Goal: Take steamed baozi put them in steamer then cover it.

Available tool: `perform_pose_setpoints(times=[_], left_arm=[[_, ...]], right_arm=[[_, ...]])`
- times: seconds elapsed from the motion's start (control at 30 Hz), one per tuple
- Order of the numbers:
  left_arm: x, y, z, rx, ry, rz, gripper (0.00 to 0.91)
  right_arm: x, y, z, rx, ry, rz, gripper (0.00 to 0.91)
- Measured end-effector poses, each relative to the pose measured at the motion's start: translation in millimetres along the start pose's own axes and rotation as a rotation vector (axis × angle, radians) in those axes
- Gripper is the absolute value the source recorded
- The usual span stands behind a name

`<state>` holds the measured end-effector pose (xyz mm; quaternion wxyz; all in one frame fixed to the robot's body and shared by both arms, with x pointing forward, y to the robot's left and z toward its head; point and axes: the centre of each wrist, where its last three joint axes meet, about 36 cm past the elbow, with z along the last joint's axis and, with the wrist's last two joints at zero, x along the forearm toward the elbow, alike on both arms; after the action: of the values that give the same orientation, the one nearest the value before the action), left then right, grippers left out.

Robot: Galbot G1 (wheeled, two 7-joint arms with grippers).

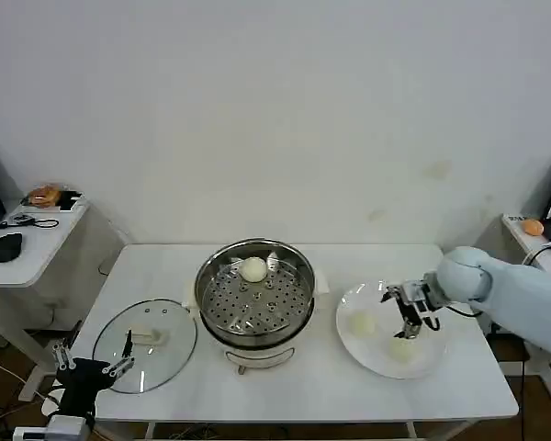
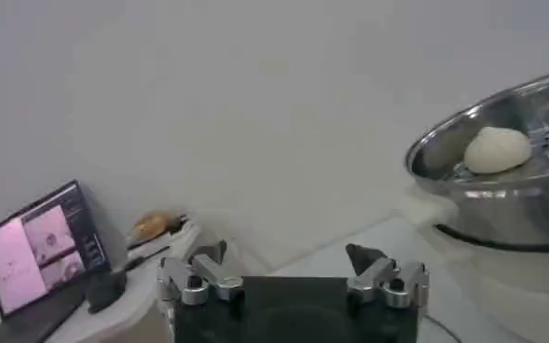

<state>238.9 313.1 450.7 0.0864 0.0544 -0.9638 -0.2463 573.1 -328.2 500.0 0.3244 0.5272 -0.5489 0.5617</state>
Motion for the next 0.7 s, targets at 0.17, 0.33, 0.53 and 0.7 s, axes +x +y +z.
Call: perform_pose_setpoints(times=[0.17, 0.33, 0.53, 0.7], left_arm=[[-1.1, 1.6, 2.6, -0.001, 0.006, -0.006, 0.907], [-3.4, 3.0, 4.3, -0.002, 0.008, -0.011, 0.907], [-5.0, 3.0, 5.8, 0.000, 0.010, -0.012, 0.907], [-5.6, 3.3, 6.6, 0.000, 0.011, -0.013, 0.907]], right_arm=[[-21.9, -7.2, -9.8, -0.004, -0.005, -0.019, 0.907], [-39.4, -14.9, -18.9, -0.006, -0.005, -0.029, 0.907], [-56.0, -21.3, -26.8, -0.002, 0.009, -0.046, 0.836], [-65.3, -25.9, -31.1, -0.003, 0.025, -0.055, 0.776]])
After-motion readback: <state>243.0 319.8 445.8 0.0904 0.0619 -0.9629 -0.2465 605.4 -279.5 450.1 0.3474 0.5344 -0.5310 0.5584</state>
